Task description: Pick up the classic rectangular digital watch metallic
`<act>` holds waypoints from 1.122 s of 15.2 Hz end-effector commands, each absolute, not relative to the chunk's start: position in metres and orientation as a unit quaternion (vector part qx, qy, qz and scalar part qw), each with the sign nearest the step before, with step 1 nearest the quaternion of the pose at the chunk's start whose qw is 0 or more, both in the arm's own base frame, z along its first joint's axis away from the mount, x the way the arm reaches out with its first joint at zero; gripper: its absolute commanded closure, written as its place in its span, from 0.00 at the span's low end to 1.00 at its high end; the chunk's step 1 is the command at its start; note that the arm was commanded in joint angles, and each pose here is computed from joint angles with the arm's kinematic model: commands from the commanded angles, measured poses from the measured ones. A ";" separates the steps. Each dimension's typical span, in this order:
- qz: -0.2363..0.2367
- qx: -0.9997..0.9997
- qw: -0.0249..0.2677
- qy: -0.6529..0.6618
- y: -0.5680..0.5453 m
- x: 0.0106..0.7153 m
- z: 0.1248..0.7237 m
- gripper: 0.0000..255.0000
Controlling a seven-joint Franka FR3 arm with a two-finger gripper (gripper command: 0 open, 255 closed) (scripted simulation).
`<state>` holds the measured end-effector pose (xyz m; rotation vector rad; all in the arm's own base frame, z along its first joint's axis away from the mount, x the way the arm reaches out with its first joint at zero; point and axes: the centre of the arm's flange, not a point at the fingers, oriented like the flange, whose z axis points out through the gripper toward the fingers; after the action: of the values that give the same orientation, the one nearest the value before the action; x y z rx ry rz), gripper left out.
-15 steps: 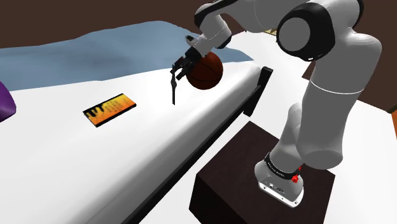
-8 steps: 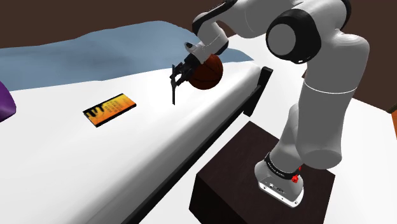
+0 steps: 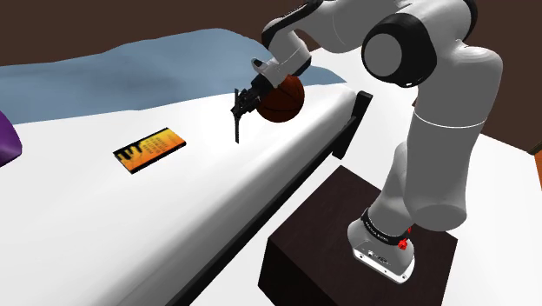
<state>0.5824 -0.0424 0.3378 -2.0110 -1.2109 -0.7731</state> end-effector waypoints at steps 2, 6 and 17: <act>-0.295 -0.769 0.329 -0.463 -0.043 0.582 0.337 1.00; -0.295 -0.769 0.329 -0.463 -0.043 0.582 0.353 1.00; -0.295 -0.769 0.329 -0.463 -0.043 0.582 0.411 1.00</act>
<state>0.5828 -0.0449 0.4045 -2.0114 -1.2110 -0.7719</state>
